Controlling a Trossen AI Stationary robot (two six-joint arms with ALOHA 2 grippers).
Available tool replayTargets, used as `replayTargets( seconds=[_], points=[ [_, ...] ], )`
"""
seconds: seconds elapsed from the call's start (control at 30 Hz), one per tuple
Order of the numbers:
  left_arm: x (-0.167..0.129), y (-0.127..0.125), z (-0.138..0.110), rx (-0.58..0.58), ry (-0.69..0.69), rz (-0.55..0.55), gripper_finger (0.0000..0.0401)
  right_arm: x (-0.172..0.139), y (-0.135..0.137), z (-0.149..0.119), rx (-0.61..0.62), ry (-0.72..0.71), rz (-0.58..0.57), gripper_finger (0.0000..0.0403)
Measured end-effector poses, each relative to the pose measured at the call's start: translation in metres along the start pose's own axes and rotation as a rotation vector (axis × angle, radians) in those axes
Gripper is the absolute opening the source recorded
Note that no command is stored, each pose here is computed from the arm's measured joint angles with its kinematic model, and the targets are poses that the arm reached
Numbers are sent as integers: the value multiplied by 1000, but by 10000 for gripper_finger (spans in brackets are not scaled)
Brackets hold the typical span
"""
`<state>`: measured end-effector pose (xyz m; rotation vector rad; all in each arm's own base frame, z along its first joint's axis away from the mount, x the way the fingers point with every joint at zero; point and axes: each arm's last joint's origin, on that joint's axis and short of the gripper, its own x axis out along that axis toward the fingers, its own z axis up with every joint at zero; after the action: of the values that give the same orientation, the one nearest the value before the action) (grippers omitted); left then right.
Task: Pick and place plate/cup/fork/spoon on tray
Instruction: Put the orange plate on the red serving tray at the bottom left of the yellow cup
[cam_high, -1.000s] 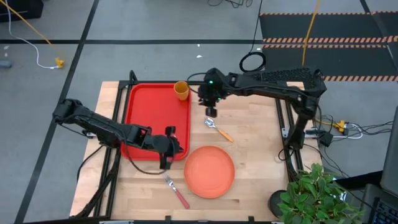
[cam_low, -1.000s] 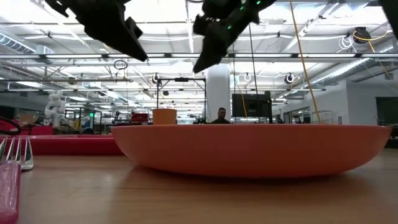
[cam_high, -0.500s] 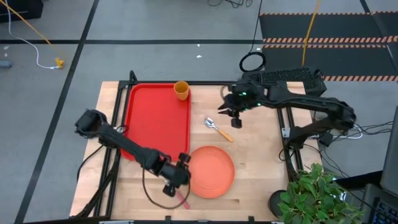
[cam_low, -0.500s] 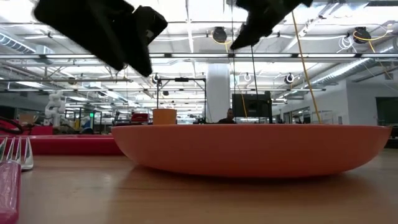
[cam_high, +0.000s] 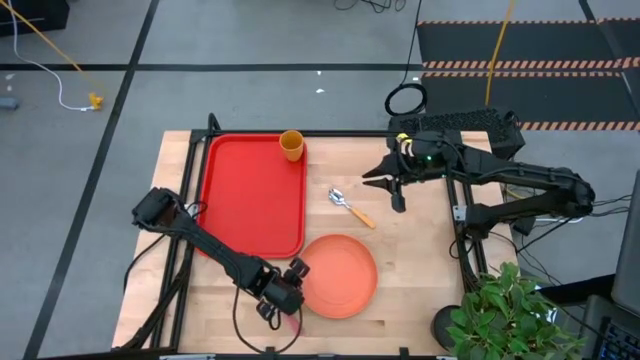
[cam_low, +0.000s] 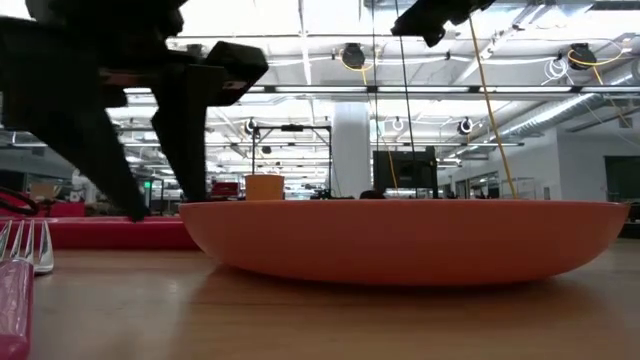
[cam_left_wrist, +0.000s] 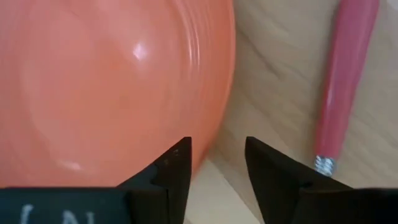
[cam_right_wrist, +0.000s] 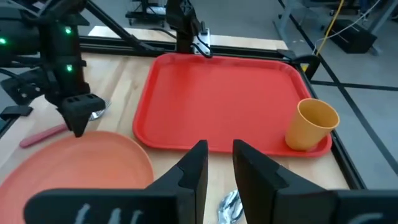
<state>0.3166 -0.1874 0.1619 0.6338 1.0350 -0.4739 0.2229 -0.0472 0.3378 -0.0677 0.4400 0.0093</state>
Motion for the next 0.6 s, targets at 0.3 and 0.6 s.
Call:
replayTargets(
  seconds=[0.3, 0.6],
  points=[
    [4, 1, 3, 204, -26, 21, 65, 1, 2, 0, -7, -4, 5, 66],
    [5, 8, 2, 266, -52, -12, 10, 1, 2, 0, -7, -3, 5, 66]
  ],
)
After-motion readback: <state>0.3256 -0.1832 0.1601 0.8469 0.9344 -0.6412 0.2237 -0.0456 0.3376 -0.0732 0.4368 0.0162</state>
